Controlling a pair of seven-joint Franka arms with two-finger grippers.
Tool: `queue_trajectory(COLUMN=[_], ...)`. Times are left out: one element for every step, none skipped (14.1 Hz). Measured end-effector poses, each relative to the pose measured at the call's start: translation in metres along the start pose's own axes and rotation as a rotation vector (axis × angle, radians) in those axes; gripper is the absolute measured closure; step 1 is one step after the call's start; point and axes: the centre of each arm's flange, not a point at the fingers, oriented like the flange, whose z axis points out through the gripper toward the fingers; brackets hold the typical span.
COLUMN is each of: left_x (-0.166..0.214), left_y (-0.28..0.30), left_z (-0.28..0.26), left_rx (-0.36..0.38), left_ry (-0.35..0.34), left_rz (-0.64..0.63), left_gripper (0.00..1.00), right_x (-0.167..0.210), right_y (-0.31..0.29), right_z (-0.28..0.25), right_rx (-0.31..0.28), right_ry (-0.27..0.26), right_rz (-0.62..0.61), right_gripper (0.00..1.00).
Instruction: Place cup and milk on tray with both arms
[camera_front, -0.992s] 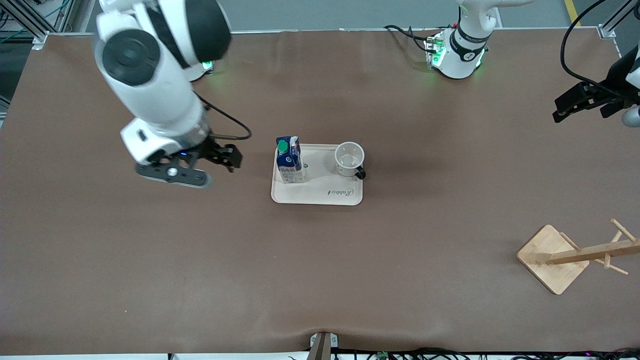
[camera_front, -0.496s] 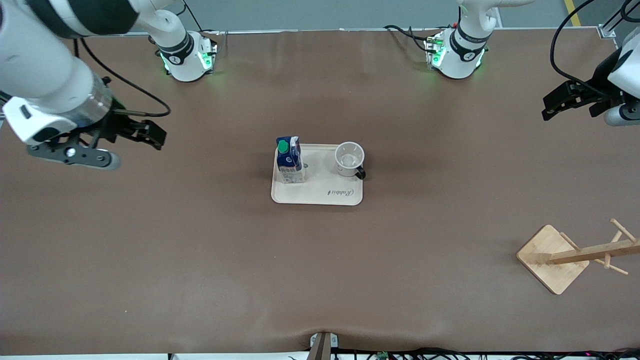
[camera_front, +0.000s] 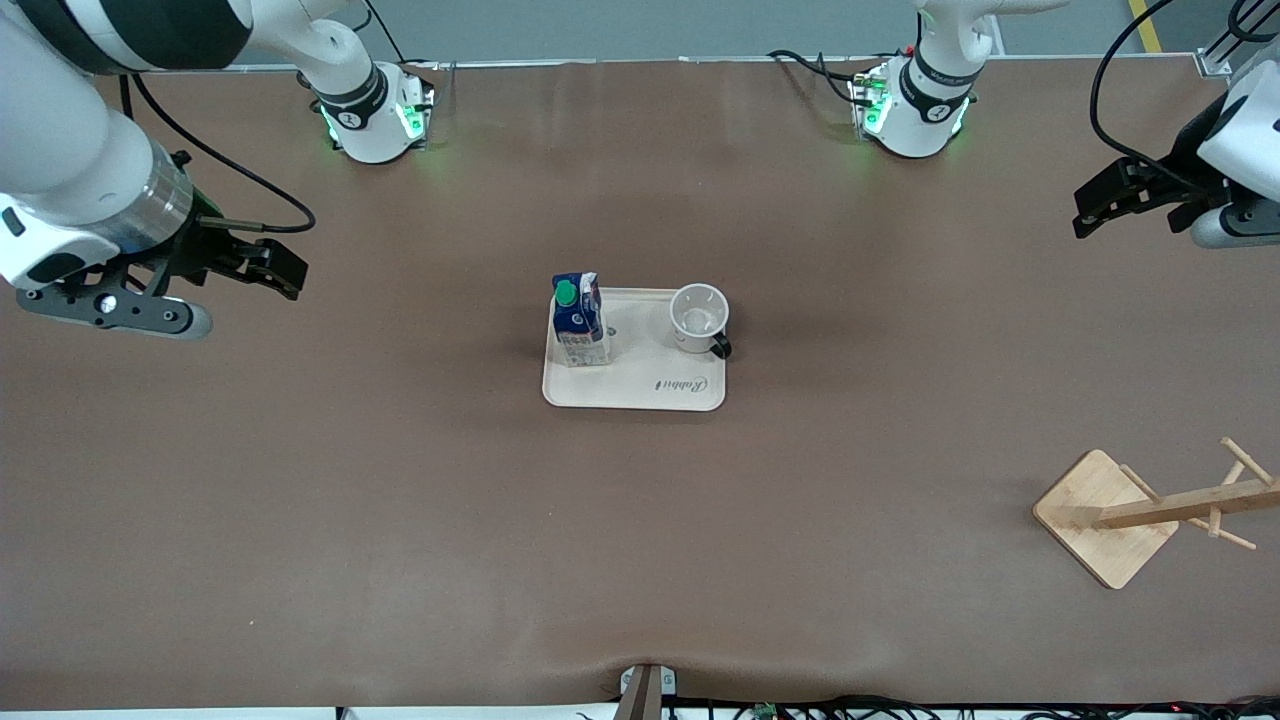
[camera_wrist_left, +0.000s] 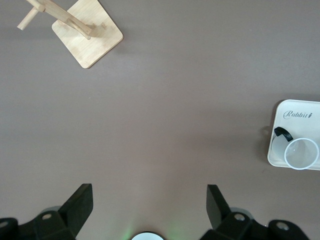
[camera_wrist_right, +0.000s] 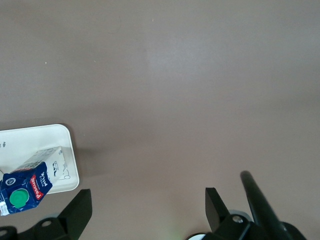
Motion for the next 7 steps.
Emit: queue_trajectory(left_x=[0.0,0.0,-0.001,-0.001,-0.001,-0.001,-0.001], left_y=[0.002,0.003,0.004,0.004,0.004,0.005,0.005], left_z=[0.0,0.0,0.0,0.0,0.0,0.0,0.0], left_rx=[0.0,0.0,0.001,0.001,0.001,0.001,0.001], left_ry=[0.0,0.0,0.0,0.0,0.0,0.0,0.0], left_rz=[0.003,0.006,0.007,0.008,0.008,0.008,0.009], left_gripper=[0.0,0.0,0.0,0.0,0.0,0.0,0.0], right_x=[0.001,0.003,0.008,0.013,0.017,0.02,0.021], right_y=[0.007,0.019,0.038,0.059,0.078,0.094,0.108], right_z=[-0.001,-0.001,0.0,0.003,0.006,0.011,0.015], right_rx=[0.002,0.005,0.011,0.016,0.021,0.026,0.032], right_ry=[0.001,0.001,-0.002,-0.006,-0.013,-0.022,-0.026], right_rz=[-0.016,-0.036,-0.06,-0.08,-0.089,-0.085,-0.081], right_gripper=[0.0,0.0,0.0,0.0,0.0,0.0,0.0])
